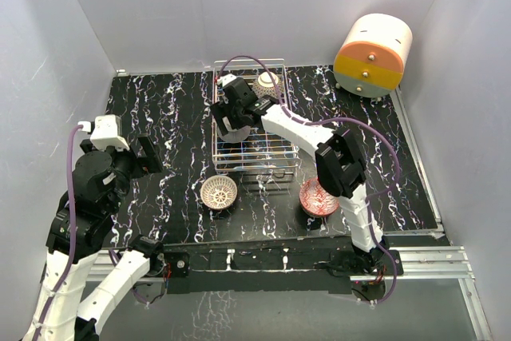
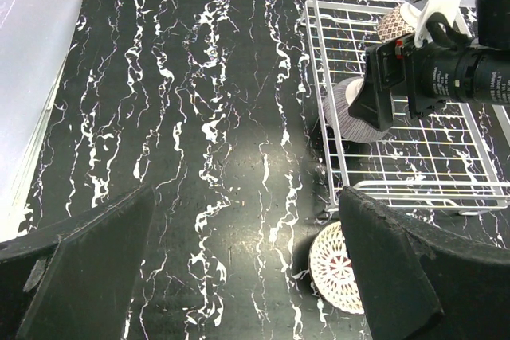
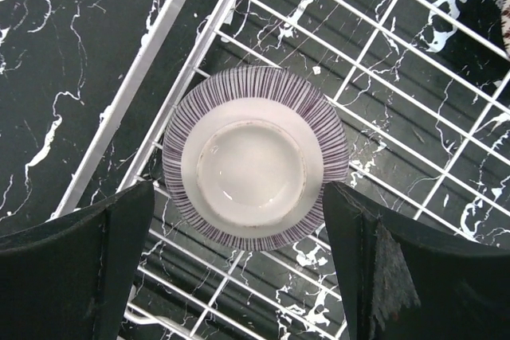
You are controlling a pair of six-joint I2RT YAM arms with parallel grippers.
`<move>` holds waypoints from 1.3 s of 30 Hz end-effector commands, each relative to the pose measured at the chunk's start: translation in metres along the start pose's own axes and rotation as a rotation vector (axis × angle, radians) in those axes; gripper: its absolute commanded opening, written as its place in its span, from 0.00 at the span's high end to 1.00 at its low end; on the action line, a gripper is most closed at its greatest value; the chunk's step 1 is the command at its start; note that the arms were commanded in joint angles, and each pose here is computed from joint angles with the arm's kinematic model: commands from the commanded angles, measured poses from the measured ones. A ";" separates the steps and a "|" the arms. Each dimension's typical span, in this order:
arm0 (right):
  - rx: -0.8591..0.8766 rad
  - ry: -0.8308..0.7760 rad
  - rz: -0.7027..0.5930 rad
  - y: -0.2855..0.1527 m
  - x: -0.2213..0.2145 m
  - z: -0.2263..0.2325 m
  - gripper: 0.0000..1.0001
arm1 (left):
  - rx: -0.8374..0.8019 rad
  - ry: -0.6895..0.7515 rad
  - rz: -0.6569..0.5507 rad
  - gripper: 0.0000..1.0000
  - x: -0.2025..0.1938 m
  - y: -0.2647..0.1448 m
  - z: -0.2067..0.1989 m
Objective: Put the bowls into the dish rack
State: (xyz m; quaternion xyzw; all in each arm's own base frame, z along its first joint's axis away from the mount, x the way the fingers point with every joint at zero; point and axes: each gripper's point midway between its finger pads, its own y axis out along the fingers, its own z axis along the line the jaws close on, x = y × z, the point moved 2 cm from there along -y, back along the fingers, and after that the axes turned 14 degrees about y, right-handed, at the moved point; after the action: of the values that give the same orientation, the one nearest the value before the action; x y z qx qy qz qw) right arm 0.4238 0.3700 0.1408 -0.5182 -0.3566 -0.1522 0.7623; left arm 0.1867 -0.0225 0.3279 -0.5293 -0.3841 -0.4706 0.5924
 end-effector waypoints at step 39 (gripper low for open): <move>-0.074 0.095 -0.356 0.023 0.082 -0.030 0.53 | 0.034 0.040 0.014 0.03 -0.003 0.000 0.007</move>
State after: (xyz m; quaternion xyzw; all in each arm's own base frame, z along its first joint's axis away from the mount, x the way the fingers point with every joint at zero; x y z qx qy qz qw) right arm 0.4706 0.3632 0.1386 -0.5106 -0.3716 -0.2351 0.7388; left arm 0.1866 -0.0192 0.3242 -0.5219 -0.3777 -0.4695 0.6038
